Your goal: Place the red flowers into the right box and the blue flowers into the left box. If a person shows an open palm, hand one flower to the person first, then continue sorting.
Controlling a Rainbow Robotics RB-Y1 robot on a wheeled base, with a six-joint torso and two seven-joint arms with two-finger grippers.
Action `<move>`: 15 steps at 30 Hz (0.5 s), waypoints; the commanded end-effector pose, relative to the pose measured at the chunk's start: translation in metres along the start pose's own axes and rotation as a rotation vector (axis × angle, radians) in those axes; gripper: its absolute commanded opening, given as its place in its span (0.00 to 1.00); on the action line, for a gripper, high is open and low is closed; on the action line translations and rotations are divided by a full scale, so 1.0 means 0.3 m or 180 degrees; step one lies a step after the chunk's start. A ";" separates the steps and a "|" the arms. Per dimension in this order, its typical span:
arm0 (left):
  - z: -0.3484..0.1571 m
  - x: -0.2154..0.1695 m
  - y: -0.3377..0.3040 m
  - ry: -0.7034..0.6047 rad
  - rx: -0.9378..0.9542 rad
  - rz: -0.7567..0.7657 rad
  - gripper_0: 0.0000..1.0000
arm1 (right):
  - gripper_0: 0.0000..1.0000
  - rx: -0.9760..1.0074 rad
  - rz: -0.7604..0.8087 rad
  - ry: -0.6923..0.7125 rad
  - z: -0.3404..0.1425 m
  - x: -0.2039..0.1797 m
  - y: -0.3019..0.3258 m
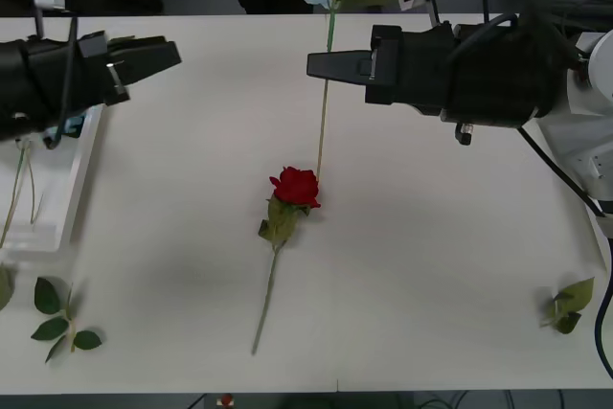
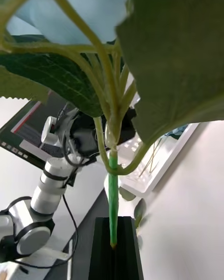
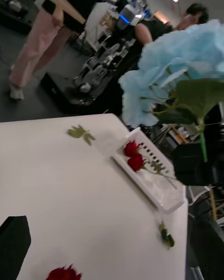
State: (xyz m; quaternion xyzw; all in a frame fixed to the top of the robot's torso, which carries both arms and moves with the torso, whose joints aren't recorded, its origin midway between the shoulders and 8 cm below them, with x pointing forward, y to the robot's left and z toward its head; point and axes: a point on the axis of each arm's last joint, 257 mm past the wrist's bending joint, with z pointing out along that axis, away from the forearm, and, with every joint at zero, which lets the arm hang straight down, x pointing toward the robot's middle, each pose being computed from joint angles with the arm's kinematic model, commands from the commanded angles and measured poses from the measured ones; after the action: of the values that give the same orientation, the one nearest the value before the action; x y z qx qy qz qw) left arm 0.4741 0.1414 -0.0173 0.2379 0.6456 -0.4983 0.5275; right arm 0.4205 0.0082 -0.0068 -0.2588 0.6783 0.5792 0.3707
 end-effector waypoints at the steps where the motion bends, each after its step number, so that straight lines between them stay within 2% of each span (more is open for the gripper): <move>1: 0.113 -0.001 -0.138 -0.0141 0.0320 0.0076 1.00 | 0.00 -0.0078 -0.0228 -0.0019 -0.003 -0.033 0.048; 9: 0.278 0.119 -0.307 -0.0115 0.0699 0.0048 1.00 | 0.00 -0.0074 -0.0226 -0.0008 -0.005 -0.029 0.046; 15: 0.280 0.224 -0.370 0.0012 0.0780 0.0014 1.00 | 0.00 -0.0074 -0.0226 -0.0008 -0.005 -0.029 0.046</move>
State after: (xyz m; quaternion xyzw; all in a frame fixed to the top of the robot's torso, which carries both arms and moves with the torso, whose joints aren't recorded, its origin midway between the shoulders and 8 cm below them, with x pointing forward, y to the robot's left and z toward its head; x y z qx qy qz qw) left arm 0.4124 0.0049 -0.0274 0.2854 0.5849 -0.5836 0.4856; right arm 0.4175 0.0086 -0.0096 -0.2683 0.6786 0.5758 0.3687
